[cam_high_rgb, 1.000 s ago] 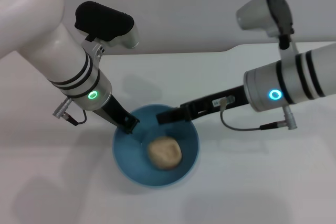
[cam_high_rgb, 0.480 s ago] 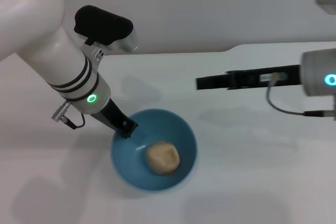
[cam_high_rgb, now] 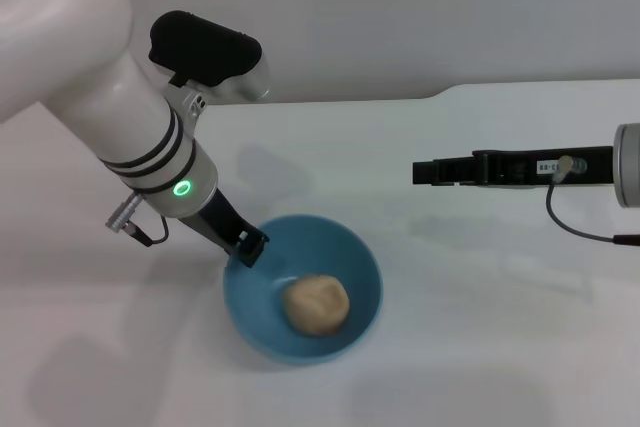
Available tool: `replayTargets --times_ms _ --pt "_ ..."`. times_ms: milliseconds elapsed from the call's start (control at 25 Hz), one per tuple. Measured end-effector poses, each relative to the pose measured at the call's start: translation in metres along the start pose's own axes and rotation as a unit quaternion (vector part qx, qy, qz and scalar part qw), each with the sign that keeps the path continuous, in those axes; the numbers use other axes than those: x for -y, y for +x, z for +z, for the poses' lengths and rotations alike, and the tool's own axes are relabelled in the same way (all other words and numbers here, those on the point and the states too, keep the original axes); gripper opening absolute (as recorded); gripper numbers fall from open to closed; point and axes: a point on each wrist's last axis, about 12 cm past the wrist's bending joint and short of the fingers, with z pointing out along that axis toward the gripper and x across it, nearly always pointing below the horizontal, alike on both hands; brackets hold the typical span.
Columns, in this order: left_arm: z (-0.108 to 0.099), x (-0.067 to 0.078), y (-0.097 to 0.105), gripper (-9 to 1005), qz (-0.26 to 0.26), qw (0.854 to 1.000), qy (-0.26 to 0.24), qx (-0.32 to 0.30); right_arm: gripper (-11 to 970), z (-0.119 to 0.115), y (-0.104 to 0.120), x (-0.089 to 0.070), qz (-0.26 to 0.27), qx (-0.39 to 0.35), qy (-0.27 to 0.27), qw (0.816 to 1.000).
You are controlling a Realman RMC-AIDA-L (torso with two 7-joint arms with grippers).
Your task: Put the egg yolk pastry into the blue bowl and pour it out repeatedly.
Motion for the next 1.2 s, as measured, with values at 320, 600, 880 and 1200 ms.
replayTargets --times_ms 320,600,880,1200 --pt "0.001 0.0 -0.003 228 0.001 1.0 -0.007 0.014 321 -0.001 0.002 0.004 0.008 0.001 0.001 1.0" --pt "-0.005 0.0 -0.009 422 0.004 0.999 -0.011 0.038 321 -0.004 0.002 0.007 0.015 0.008 0.004 1.0" --pt "-0.017 -0.004 -0.016 606 0.01 0.995 -0.023 0.101 321 -0.009 0.006 0.015 0.032 0.016 0.009 0.999" --pt "-0.03 -0.024 -0.011 676 -0.024 0.968 -0.055 0.242 321 -0.02 0.016 0.034 0.063 0.019 0.038 0.997"
